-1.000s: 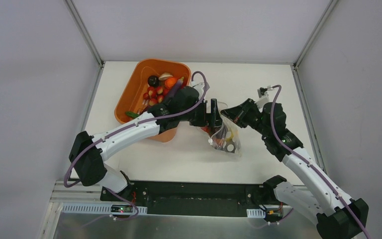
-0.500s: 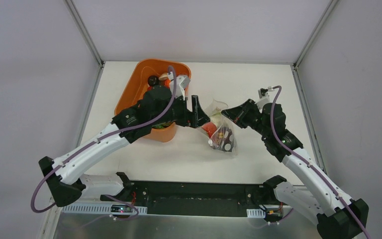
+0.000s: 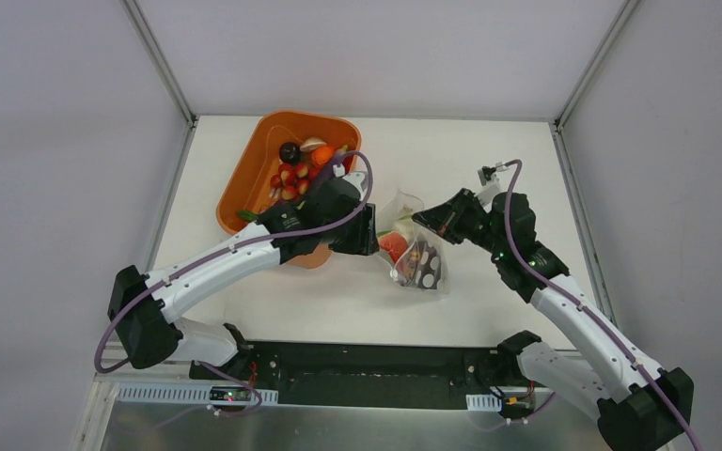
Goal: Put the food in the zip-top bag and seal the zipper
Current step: Adjust the zipper food storage bag at the center of the board.
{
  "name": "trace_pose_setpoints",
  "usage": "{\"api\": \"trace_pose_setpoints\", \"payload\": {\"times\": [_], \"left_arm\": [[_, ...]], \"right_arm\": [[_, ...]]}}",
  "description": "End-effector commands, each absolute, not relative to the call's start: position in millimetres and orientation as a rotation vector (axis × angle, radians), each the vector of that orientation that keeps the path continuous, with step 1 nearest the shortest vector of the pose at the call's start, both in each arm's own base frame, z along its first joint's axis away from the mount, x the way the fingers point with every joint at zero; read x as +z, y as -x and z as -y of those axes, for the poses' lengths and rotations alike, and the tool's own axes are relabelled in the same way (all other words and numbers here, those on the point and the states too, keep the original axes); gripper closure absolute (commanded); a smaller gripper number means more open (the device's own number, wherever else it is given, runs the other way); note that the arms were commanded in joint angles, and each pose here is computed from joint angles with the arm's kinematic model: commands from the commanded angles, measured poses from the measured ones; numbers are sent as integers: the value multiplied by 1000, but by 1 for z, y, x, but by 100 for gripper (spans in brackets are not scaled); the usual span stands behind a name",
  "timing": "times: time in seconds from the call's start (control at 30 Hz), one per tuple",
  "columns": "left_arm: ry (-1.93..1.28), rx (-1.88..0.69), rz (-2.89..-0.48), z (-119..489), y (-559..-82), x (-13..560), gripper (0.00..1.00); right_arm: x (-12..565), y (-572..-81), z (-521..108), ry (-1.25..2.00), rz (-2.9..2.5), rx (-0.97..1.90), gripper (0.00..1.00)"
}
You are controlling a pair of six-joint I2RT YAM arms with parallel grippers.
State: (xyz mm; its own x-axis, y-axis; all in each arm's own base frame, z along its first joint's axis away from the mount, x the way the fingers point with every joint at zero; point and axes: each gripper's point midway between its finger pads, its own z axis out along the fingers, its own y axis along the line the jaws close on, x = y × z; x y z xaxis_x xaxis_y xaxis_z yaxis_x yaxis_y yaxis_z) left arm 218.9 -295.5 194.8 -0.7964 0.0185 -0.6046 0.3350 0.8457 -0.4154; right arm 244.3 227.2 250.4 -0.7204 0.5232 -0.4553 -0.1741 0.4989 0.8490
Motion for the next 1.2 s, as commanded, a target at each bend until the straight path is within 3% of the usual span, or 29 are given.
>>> {"api": "trace_pose_setpoints", "payload": {"times": [0.0,0.17,0.23,0.57,0.77,1.03,1.07,1.1,1.17], "left_arm": [[-300,-735,-2394,309,-219,203,60],[-329,-780,-2359,320,-223,210,92],[-331,-758,-2337,319,-229,217,100],[-411,-768,-2219,342,-253,277,100],[-375,-719,-2321,345,-256,242,100],[-243,-508,-2409,296,-263,206,100],[-236,-510,-2398,292,-264,208,98],[-229,-515,-2384,289,-264,212,87],[-230,-534,-2356,286,-266,219,51]], "right_arm": [[289,-244,-230,-199,-1927,1301,99],[289,-243,-227,-198,-1918,1281,99],[290,-244,-224,-200,-1907,1262,100],[331,-232,-202,-125,-1693,1202,100],[310,-243,-197,-173,-1745,1125,100],[292,-243,-225,-125,-1846,1255,100],[293,-243,-226,-124,-1843,1258,100],[294,-242,-226,-120,-1840,1263,100],[297,-242,-228,-115,-1838,1275,100]]}}
